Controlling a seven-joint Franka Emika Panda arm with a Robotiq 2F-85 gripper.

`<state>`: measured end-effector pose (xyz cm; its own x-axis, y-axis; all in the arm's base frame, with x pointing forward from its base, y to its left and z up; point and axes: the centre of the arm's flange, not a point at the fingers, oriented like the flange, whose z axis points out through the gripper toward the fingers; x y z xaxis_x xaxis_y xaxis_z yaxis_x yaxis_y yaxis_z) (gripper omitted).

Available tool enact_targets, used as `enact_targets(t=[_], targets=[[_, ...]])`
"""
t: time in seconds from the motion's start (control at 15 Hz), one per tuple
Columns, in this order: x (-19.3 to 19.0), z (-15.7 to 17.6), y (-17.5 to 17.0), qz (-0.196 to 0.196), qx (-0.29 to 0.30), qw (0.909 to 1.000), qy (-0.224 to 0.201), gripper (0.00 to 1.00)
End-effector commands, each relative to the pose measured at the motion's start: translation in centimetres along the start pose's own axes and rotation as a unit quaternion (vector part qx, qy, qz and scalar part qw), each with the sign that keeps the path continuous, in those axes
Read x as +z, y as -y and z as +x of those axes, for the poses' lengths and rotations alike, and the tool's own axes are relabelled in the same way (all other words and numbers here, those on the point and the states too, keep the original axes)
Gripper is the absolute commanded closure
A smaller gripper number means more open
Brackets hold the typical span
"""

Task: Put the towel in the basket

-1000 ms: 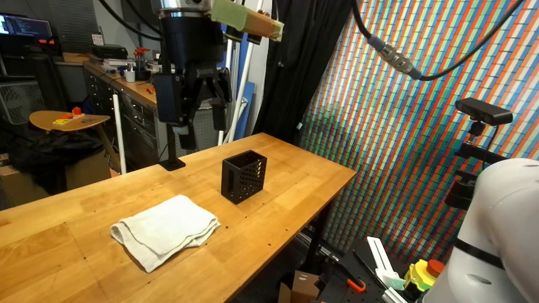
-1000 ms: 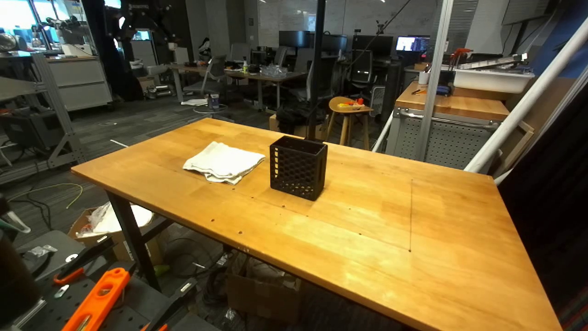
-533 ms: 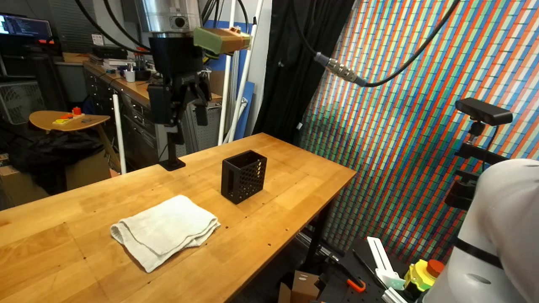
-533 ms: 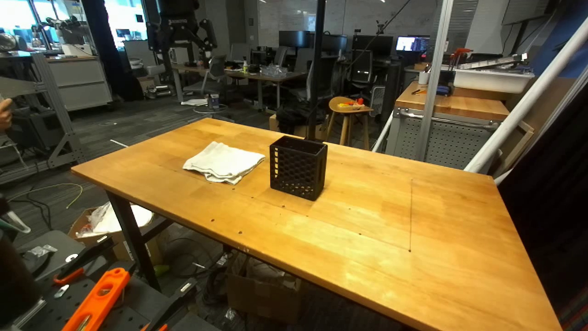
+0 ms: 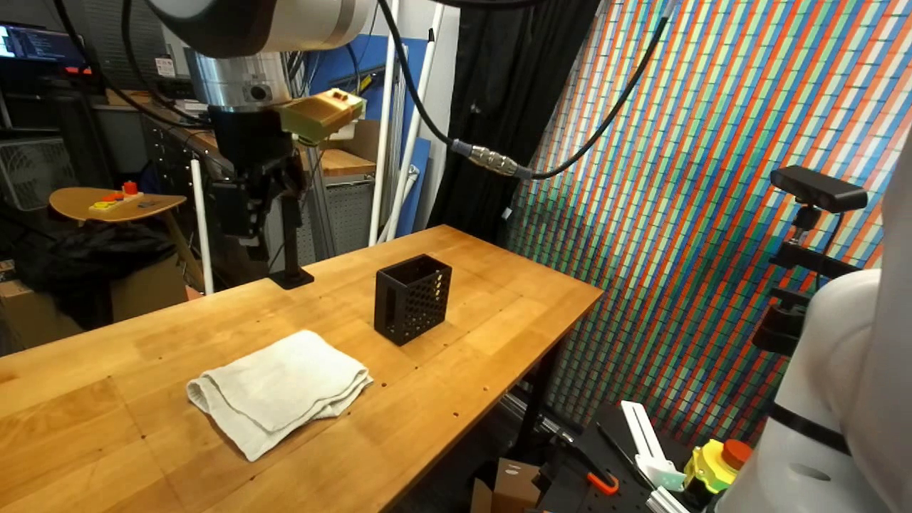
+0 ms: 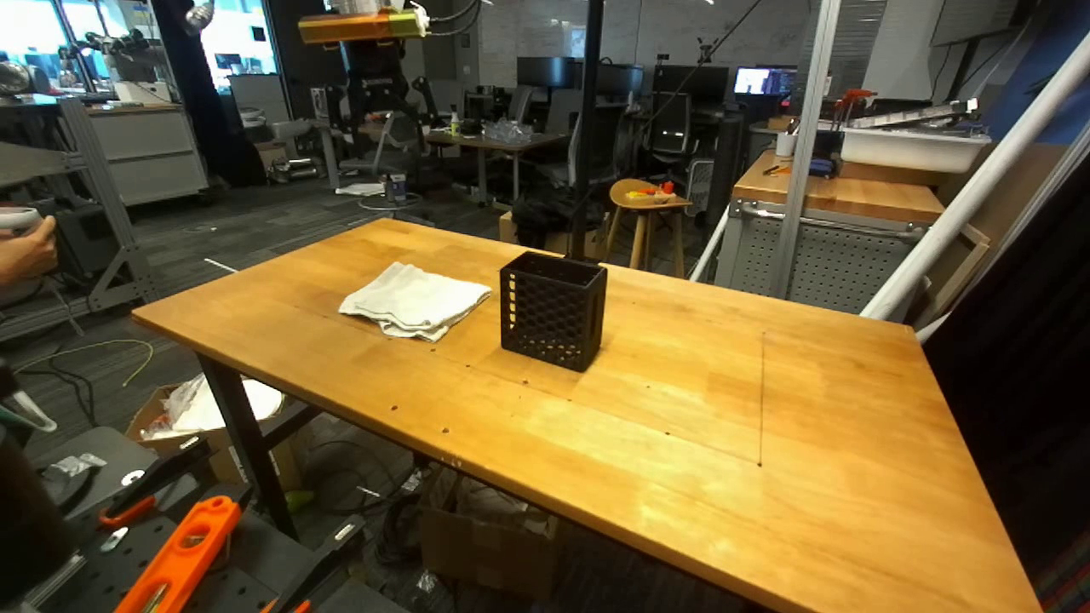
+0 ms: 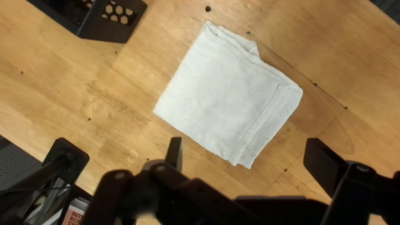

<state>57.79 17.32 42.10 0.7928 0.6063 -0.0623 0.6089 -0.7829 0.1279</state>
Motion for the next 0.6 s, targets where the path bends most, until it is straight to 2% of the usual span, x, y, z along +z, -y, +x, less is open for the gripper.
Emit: enact_targets(t=[0.0,0.53], targets=[[1.9,3.5,-1.7,-0.008,-0.035,0.9992,-0.02,0.0],[9.4,5.6,-2.4,-0.001,-0.068,0.9974,-0.026,0.0]])
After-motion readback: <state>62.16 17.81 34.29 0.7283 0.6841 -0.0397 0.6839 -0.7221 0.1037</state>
